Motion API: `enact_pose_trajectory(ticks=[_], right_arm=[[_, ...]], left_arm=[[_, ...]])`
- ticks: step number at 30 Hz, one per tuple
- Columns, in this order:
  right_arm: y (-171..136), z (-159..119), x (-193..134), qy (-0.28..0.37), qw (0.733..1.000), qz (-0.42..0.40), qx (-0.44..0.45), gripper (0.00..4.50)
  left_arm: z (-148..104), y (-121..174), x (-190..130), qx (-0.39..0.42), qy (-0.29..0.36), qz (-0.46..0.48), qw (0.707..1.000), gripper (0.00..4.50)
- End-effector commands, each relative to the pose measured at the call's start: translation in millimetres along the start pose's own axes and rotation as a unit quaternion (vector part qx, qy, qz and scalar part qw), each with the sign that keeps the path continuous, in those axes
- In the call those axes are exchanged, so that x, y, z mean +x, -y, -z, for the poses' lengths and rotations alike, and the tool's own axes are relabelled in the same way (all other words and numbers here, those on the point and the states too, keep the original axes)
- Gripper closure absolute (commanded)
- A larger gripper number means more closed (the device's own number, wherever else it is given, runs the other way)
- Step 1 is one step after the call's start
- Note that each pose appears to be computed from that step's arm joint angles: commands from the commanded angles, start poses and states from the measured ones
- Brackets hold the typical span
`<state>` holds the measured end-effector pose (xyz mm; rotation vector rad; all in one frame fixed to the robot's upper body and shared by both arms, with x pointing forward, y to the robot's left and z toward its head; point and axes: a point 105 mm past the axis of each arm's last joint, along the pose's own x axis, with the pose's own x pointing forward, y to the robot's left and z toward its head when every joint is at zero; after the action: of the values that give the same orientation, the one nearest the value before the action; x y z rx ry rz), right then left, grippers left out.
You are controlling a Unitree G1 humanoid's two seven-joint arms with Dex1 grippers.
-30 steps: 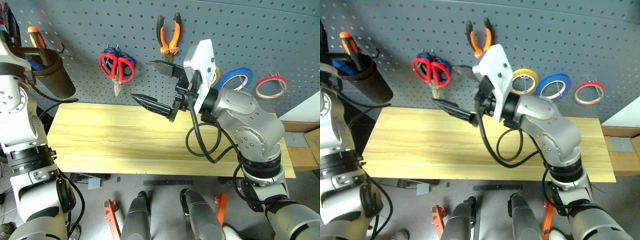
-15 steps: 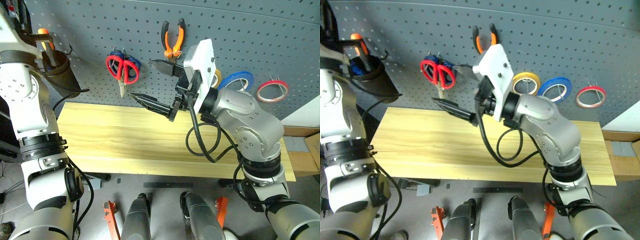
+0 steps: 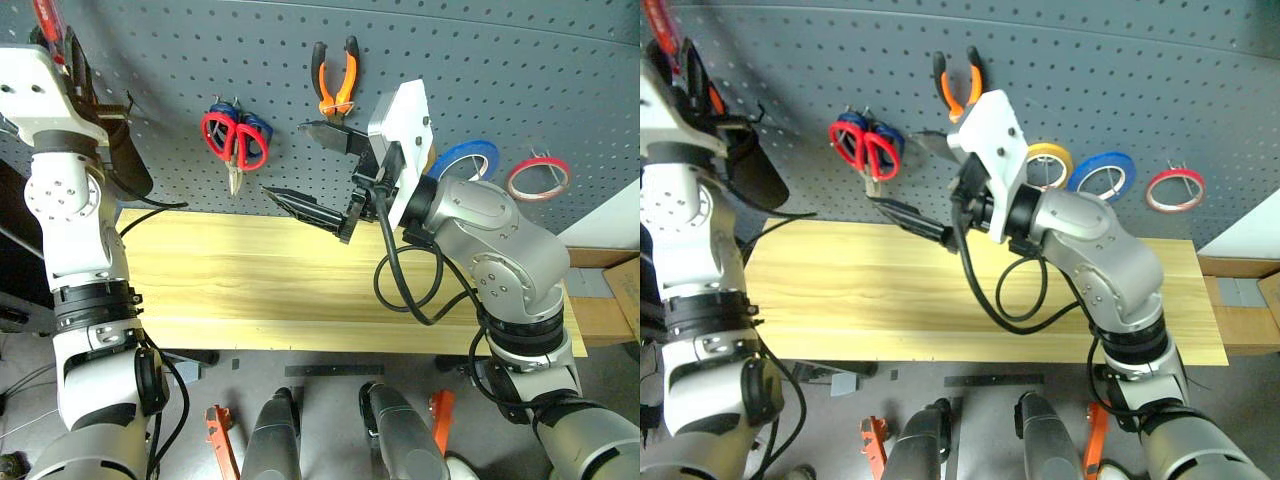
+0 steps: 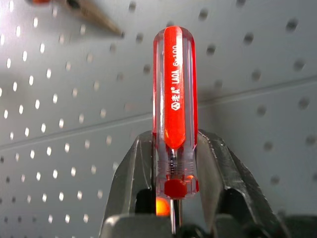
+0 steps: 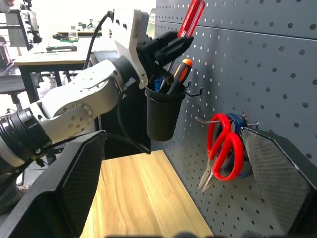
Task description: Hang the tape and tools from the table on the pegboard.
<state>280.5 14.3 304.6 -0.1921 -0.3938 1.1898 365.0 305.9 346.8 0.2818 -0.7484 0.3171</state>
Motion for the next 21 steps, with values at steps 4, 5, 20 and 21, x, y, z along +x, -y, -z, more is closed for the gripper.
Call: enact_pose_trajectory(ticks=[4, 5, 20, 21], right_arm=[[-3.8, -6.8, -2.9, 0.012, 1.0, -0.003, -0.013, 0.0], [-3.4, -6.5, -3.4, 0.011, 1.0, -0.002, -0.014, 0.0], [-3.5, 17.4, -67.0, -0.059, 0.998, 0.001, 0.024, 0.0], [-5.9, 25.2, -72.3, -0.073, 0.997, 0.003, 0.026, 0.0]], left_arm=[[-29.3, -5.4, 1.2, -0.028, 0.061, -0.016, 0.998, 0.97], [-36.9, -5.0, 2.0, -0.036, 0.073, -0.018, 0.997, 0.64], [-38.9, 137.4, -86.8, -0.129, -0.085, 0.359, 0.92, 0.02], [-31.9, 141.5, -97.1, -0.12, -0.106, 0.369, 0.915, 0.02]])
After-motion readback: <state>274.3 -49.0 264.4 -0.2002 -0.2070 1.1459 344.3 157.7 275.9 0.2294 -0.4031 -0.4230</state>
